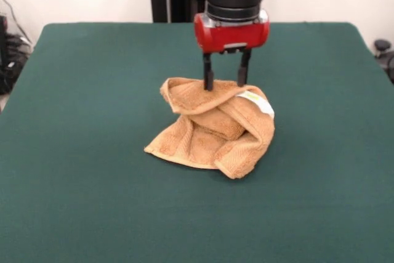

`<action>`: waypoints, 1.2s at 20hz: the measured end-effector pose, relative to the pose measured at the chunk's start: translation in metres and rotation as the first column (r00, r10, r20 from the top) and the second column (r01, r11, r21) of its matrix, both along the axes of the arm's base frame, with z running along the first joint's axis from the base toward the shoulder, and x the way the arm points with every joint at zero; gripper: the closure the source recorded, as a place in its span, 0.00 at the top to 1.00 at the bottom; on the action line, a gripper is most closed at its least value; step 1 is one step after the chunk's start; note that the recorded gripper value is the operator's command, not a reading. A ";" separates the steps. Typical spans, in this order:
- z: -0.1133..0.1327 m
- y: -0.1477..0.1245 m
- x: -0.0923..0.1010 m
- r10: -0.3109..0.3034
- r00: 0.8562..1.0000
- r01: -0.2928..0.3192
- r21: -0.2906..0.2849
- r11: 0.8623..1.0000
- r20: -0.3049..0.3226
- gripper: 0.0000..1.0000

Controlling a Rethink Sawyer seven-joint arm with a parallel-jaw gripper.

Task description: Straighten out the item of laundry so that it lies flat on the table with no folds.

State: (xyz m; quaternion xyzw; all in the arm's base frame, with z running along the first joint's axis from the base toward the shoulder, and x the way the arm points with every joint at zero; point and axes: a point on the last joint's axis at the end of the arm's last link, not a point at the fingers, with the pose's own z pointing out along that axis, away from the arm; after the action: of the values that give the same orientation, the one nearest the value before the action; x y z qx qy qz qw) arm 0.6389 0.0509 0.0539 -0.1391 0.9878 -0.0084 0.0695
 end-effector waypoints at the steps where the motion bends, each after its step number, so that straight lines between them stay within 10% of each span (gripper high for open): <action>1: 0.001 0.003 0.003 0.010 1.000 -0.010 0.008 1.000 0.008 1.00; 24: -0.026 0.004 0.021 0.180 0.981 -0.183 0.040 0.982 0.071 1.00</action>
State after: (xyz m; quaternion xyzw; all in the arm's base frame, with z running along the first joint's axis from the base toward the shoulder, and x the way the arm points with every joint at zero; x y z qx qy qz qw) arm 0.6596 0.0552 0.0280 -0.2266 0.9680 0.0161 0.1064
